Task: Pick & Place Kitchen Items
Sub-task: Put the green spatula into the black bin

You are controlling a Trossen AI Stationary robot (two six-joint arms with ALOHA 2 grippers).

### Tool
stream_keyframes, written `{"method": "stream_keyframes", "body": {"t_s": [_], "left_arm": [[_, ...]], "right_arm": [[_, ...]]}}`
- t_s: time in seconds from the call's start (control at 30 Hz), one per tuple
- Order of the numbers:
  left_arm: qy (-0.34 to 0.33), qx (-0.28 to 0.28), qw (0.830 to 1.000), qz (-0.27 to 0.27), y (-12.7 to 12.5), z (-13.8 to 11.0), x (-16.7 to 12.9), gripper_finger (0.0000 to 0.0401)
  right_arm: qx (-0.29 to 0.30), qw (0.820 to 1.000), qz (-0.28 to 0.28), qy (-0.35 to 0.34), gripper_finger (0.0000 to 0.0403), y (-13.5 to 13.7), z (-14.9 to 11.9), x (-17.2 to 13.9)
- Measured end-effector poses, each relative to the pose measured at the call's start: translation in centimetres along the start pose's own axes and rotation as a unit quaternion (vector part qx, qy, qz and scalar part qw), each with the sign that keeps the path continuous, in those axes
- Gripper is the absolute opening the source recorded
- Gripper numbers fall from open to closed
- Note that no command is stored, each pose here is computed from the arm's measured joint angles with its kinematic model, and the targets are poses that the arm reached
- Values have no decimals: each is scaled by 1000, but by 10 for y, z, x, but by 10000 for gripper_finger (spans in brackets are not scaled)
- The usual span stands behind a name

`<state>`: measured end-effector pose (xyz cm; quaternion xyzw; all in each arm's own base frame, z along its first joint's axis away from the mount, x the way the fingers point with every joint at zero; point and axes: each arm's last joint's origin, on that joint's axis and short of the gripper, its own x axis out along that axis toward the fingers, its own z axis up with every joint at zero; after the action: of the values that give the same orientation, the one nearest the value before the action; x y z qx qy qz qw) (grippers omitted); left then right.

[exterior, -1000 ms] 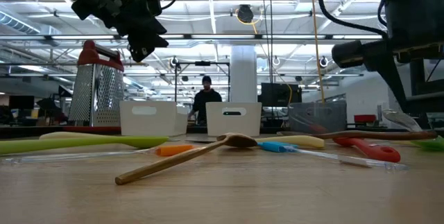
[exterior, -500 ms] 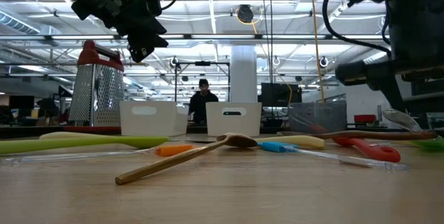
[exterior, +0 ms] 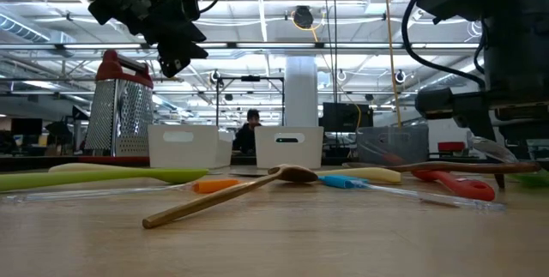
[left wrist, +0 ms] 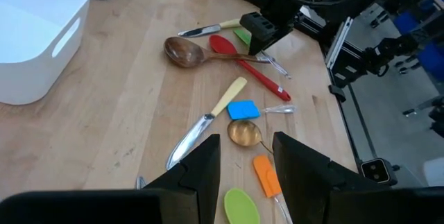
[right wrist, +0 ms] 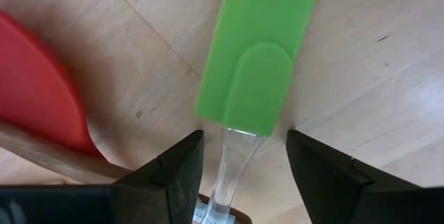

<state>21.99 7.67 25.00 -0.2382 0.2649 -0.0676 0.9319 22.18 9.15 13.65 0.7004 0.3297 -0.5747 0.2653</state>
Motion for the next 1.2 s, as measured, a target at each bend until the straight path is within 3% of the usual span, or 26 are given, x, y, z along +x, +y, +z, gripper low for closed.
{"method": "stream_keyframes", "body": {"t_s": [0.4, 1.2], "left_arm": [[0, -7, 1000, 0, 0, 0, 0, 136], [0, -1, 1000, 0, 0, 0, 0, 136]], "right_arm": [[-13, 999, -16, -28, 205, -3, 7, 2], [-89, 996, 8, -28, 205, -1, 5, 2]]}}
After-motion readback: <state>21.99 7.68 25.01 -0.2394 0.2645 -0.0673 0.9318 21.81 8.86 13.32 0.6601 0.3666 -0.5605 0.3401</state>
